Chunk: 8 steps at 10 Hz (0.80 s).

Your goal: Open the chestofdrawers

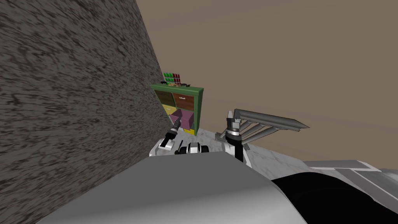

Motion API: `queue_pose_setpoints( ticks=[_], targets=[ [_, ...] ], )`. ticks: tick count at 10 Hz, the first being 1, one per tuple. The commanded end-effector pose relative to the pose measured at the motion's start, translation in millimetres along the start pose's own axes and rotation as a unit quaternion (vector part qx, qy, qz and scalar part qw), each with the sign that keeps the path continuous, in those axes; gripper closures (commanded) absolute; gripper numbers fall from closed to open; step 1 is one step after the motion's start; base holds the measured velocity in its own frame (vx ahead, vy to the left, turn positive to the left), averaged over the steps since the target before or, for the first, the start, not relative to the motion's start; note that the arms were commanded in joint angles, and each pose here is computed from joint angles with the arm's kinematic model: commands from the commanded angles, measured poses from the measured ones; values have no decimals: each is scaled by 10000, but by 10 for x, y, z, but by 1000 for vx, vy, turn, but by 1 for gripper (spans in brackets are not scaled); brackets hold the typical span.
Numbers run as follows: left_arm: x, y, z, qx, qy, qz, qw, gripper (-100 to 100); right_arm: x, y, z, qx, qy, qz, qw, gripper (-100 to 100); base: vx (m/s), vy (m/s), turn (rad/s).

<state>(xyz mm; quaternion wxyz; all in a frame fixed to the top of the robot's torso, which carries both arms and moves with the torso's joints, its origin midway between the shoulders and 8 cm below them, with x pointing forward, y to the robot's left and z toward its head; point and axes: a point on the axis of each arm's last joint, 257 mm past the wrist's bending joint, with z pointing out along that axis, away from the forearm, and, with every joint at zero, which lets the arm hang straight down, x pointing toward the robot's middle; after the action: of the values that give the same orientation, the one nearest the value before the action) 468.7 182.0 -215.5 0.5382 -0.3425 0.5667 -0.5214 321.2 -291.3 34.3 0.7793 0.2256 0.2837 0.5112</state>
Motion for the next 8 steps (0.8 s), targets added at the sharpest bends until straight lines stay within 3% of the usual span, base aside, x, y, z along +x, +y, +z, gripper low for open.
queue_pose_setpoints(
  ticks=[1,2,3,8],
  targets=[
    [-59,-140,74,16,-6,-2,10000,-100,0,0,0,0,0,0,10000,0,-29,-7,-16],
    [-37,-26,32,-62,11,-12,10000,-100,0,0,0,0,0,0,10000,0,-8,-3,-4],
    [-41,-9,30,-92,11,-19,10000,0,0,0,0,0,0,0,10000,0,0,0,0],
    [-38,39,13,-152,12,-21,9999,0,0,0,0,0,0,0,10000,0,0,0,0]
  ],
)
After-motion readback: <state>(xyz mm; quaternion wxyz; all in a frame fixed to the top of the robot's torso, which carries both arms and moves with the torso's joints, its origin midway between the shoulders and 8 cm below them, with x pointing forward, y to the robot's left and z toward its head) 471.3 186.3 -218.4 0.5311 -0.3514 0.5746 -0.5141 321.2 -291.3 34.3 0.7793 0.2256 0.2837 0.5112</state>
